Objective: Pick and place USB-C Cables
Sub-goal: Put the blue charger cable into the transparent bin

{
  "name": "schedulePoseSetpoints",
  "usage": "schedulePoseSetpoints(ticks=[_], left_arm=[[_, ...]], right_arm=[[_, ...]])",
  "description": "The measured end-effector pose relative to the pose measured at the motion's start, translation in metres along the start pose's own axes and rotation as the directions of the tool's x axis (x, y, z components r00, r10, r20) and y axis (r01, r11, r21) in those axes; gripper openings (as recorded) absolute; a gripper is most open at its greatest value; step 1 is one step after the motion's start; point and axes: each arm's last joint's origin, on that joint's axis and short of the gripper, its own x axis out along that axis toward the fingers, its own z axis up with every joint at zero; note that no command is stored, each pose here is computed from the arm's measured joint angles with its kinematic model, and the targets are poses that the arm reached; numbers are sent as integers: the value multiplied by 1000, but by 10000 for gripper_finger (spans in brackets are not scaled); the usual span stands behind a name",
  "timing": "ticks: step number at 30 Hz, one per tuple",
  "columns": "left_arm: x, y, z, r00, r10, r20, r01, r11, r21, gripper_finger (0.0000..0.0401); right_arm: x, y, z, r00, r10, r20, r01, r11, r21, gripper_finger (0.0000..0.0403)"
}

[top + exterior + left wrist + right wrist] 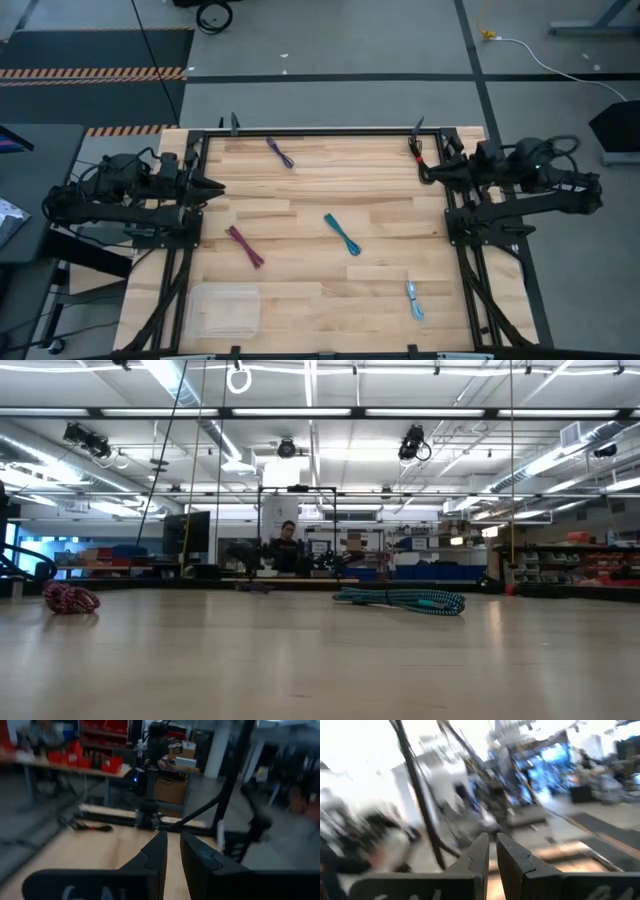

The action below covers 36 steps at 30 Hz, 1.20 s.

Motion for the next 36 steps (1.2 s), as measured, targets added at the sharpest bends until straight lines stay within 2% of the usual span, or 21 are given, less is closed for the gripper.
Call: schedulePoseSetpoints(ticks=[3, 6, 13, 16, 18, 20, 23, 26, 29, 33, 36], left_arm=[[0, 0, 1, 1000, -1, 10, 3, 990, -139, 62], [0, 0, 2, 1000, -4, 22, 8, 981, -196, 62], [0, -1, 4, 999, -6, 40, 14, 980, -199, 62], [3, 0, -1, 999, -21, 38, 28, 981, -194, 62], [9, 0, -9, 997, -57, 44, 64, 981, -184, 62], [18, 0, -19, 991, -99, 94, 113, 981, -155, 62], [29, 1, -36, 961, -148, 232, 172, 982, -83, 62], [38, 4, -55, 925, -168, 342, 180, 984, -3, 62], [41, 8, -69, 907, -145, 395, 147, 989, 27, 62], [44, 13, -81, 931, -53, 362, 40, 998, 42, 62], [46, 16, -87, 952, 13, 307, -34, 997, 66, 64]], right_arm=[[4, 3, 11, 992, 35, 121, -42, 998, 54, 42], [5, 5, 19, 976, 60, 209, -68, 997, 34, 42], [3, 7, 38, 901, 15, 434, -14, 1000, -6, 42], [7, 6, 35, 911, 2, 412, 7, 1000, -19, 42], [17, 2, 26, 946, -24, 322, 37, 999, -35, 42], [35, -4, 8, 984, -53, 168, 52, 999, 7, 42], [68, -13, -29, 992, -54, -118, 62, 996, 70, 42], [91, -24, -70, 918, -111, -381, 133, 991, 32, 44], [106, -37, -101, 820, -165, -548, 159, 985, -60, 54], [118, -55, -136, 687, -226, -690, 182, 974, -137, 81], [124, -67, -154, 618, -252, -745, 190, 967, -170, 112]])
